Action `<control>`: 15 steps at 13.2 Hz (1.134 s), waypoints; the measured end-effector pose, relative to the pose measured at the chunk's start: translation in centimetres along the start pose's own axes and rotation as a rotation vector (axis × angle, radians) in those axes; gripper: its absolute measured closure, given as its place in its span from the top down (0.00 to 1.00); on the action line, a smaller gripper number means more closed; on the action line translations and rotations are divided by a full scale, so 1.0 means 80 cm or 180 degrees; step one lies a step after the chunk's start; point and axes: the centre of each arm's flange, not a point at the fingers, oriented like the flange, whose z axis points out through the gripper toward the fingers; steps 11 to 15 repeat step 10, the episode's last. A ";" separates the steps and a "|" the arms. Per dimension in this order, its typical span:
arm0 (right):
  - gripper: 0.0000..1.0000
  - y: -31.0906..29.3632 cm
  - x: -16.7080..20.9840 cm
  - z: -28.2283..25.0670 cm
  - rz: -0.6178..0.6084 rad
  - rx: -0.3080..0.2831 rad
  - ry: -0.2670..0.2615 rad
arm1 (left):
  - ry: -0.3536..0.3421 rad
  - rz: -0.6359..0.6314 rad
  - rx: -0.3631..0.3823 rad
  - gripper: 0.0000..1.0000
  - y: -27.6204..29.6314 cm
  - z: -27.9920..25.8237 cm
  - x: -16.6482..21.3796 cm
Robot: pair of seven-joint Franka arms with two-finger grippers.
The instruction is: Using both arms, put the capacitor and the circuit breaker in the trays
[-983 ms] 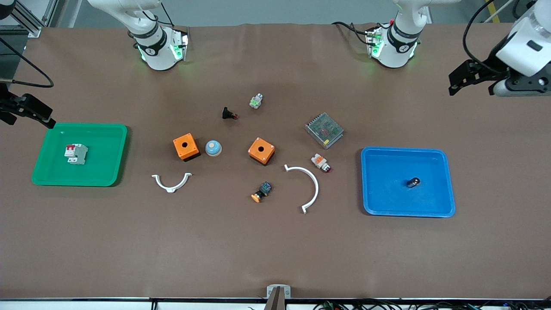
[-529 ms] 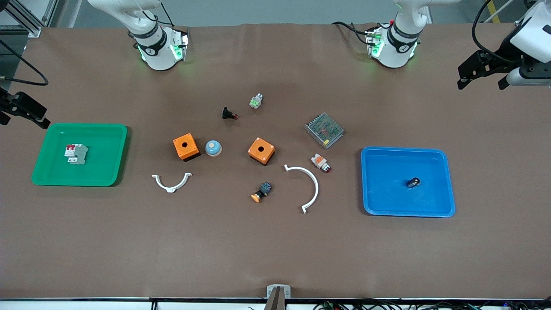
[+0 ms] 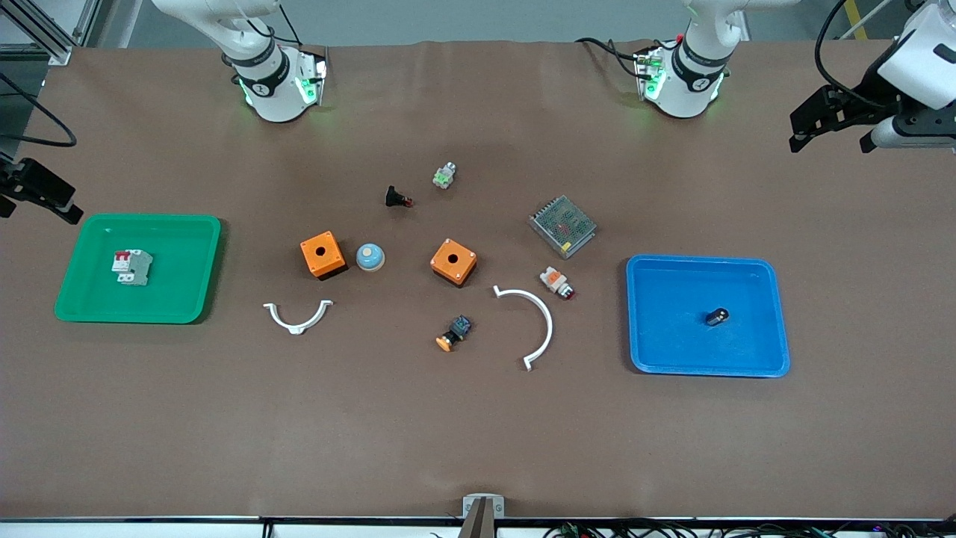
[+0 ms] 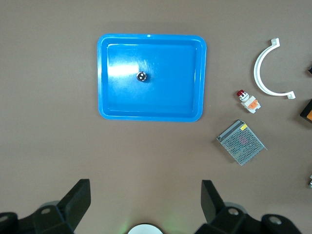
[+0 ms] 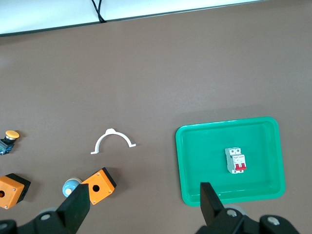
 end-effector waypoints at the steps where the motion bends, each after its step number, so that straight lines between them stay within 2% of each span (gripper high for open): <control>1: 1.00 0.000 0.000 0.000 0.0000 0.0000 0.0000 | -0.0003 -0.0013 0.0000 1.00 0.000 0.000 0.000; 15: 1.00 -0.002 0.001 -0.010 0.0003 0.0042 0.0043 | -0.0052 -0.0006 -0.0011 1.00 0.000 0.011 0.017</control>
